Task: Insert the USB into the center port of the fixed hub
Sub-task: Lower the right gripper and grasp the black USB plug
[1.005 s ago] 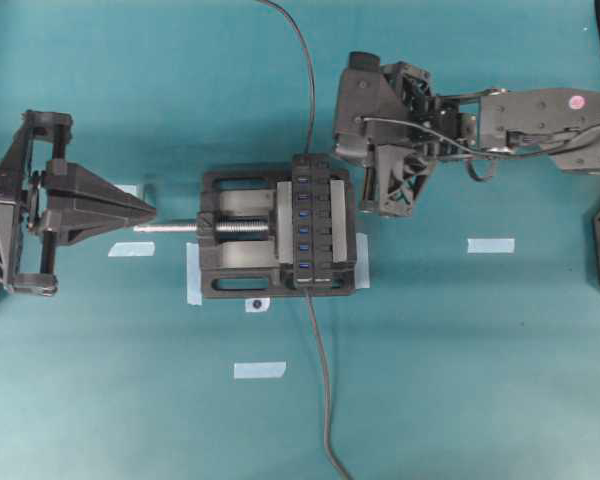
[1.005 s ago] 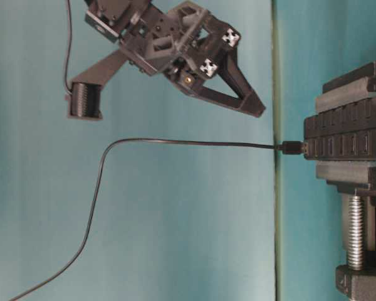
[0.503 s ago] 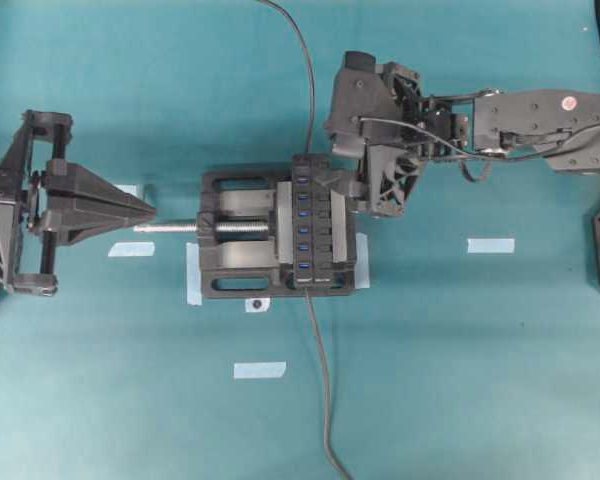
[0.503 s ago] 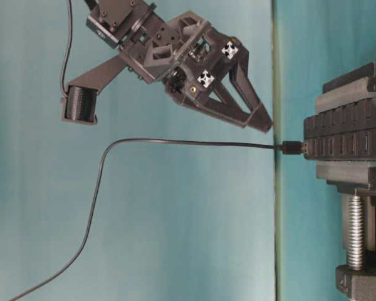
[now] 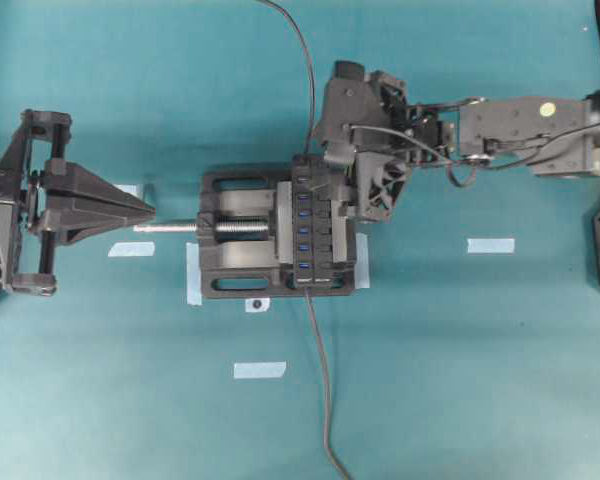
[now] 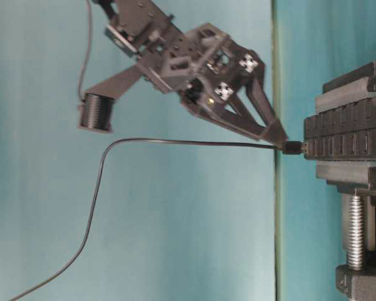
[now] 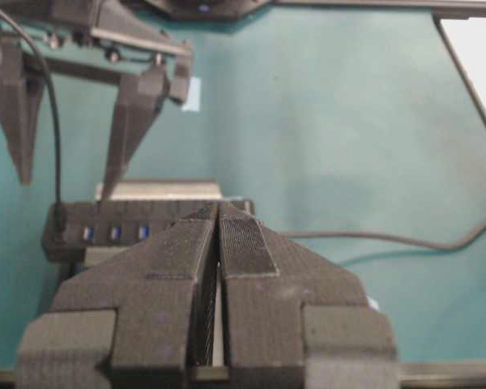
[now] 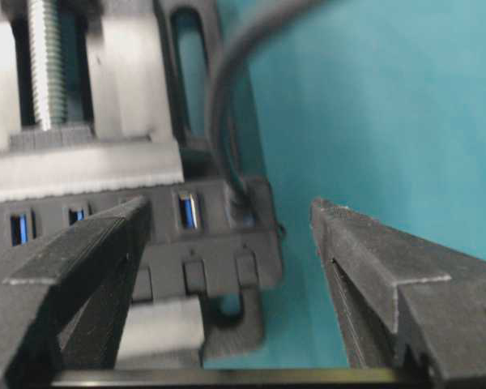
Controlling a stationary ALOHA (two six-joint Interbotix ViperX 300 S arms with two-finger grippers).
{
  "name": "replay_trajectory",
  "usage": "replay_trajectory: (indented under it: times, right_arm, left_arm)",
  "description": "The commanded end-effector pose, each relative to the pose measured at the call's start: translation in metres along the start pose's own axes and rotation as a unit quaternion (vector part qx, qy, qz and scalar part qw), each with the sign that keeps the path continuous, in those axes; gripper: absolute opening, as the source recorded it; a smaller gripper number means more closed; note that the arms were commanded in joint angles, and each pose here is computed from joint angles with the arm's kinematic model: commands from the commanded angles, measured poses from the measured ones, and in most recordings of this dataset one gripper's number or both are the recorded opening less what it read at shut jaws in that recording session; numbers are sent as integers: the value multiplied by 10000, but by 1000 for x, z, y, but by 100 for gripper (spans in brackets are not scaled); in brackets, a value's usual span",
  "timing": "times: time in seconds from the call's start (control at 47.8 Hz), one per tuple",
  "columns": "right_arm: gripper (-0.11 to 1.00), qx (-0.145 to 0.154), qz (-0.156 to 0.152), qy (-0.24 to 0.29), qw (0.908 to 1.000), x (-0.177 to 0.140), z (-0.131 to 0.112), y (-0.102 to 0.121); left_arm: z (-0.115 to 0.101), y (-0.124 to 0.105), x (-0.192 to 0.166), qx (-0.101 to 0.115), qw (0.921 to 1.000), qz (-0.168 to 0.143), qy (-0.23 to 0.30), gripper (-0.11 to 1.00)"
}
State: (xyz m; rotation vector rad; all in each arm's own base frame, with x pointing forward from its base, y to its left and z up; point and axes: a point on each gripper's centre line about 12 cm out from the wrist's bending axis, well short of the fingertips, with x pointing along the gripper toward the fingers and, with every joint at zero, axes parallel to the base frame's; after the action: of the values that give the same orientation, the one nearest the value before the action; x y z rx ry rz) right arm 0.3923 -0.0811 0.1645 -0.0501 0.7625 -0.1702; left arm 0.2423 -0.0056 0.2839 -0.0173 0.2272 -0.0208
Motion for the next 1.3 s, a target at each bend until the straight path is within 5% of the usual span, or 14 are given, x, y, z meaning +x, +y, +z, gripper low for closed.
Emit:
replay_trajectory:
  times: [0.0,0.565,0.691,0.942,1.277]
  right_arm:
    - [81,16,-21,-232,9997,0,13,-3]
    - [74,43,-28,-141,9999,9,12,-4]
    - [60,56,-34,-132,9999,9,12,-5]
    - [15,59,-30,-148,9999,8,14,-4]
    - [7,90,-31,-163,9998,7,15,-4]
  left_arm:
    - [9,0,0,-9,9999,4,-131,0]
    - [9,0,-1,-8,9999,-3,-138,0]
    - [9,0,-1,-2,9999,4,-146,0]
    - [9,0,-1,-40,9999,4,-131,0]
    - [8,0,-1,-69,9999,-4,-130,0]
